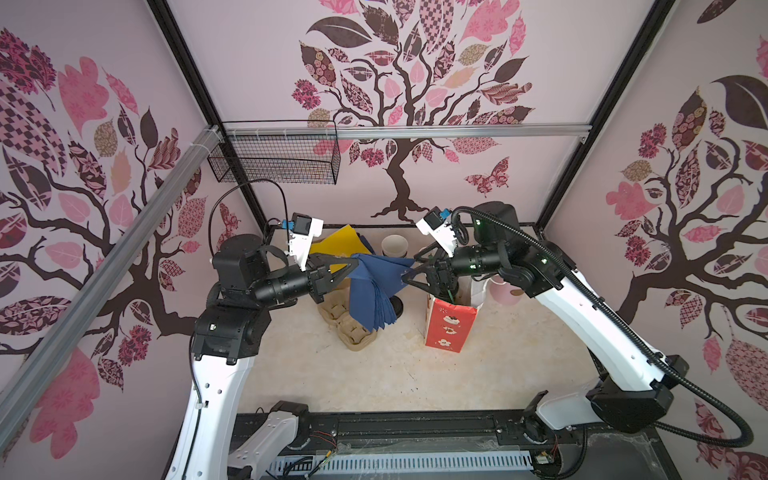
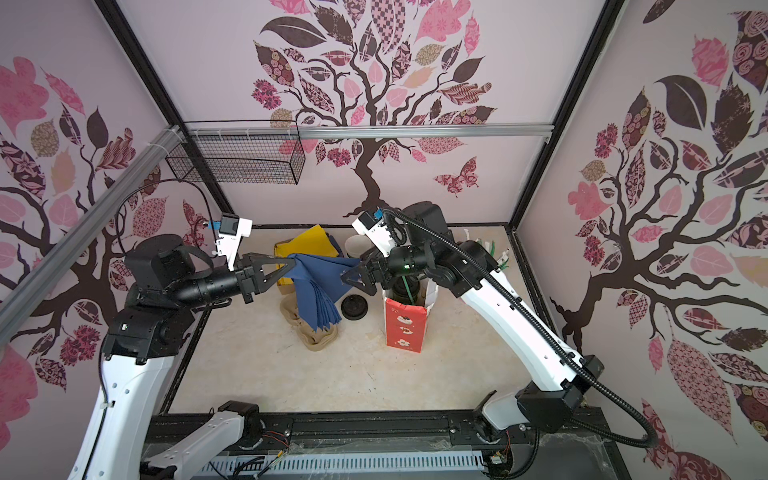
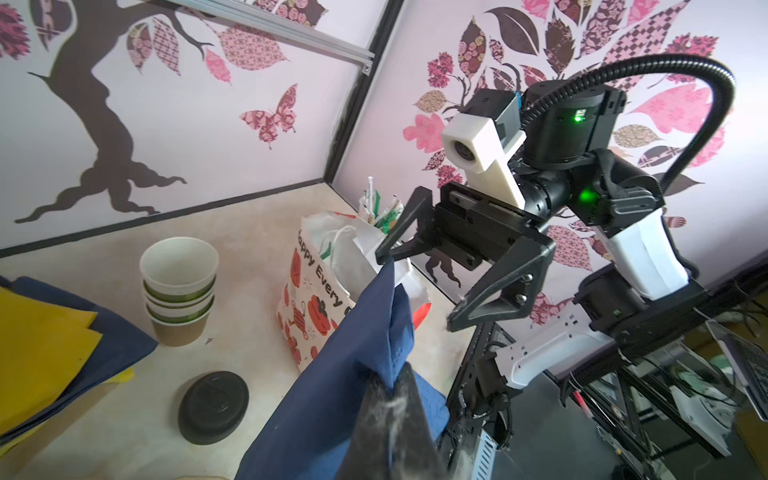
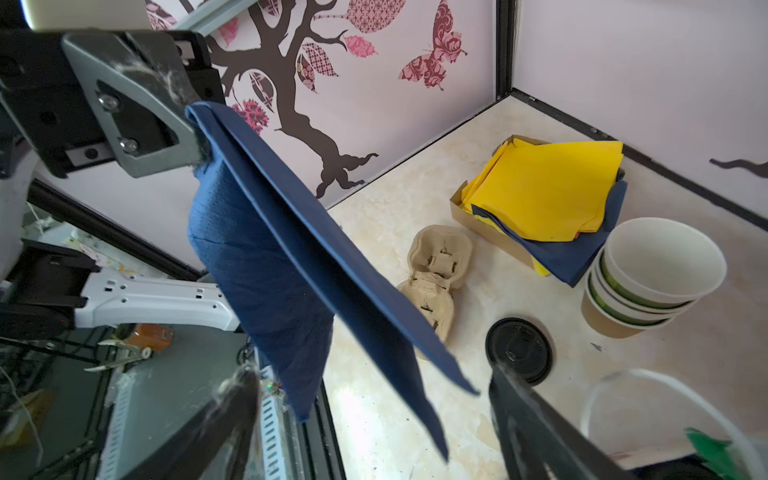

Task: Pack the takeout coffee
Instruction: 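Lift the blue napkins with the left gripper while the right reaches to meet it, then grasp the blue napkins with the right gripper from the left gripper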

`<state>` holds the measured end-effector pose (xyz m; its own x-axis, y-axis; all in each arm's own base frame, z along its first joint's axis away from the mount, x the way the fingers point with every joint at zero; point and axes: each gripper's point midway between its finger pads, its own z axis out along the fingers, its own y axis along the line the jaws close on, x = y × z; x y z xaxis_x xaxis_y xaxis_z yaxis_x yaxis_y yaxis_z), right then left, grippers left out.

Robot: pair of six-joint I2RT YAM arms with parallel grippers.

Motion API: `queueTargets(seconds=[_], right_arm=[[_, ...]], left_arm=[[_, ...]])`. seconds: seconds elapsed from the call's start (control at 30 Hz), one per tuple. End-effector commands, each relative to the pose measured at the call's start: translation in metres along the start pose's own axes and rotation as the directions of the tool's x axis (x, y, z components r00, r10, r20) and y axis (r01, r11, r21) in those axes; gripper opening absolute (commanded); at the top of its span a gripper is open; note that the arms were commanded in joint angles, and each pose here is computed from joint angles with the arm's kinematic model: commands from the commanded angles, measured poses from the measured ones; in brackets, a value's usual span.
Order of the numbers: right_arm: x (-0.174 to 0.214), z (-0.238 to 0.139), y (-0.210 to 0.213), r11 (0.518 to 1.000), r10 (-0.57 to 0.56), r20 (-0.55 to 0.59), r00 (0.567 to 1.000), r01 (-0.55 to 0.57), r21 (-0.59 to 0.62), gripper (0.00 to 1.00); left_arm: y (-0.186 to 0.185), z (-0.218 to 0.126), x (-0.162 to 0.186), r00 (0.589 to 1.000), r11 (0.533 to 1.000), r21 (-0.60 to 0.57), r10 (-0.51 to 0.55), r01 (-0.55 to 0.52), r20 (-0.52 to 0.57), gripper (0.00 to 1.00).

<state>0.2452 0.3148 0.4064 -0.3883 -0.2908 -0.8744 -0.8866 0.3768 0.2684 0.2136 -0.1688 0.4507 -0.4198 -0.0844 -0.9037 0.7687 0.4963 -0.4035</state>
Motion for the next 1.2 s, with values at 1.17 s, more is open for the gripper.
queueTargets(seconds=[1.17], right_arm=[[-0.015, 0.038, 0.054, 0.944, -0.33, 0.156, 0.931, 0.331, 0.019, 0.99]], left_arm=[[-0.006, 0.001, -0.002, 0.893, 0.909, -0.12, 0.416, -0.4, 0.17, 0.0]])
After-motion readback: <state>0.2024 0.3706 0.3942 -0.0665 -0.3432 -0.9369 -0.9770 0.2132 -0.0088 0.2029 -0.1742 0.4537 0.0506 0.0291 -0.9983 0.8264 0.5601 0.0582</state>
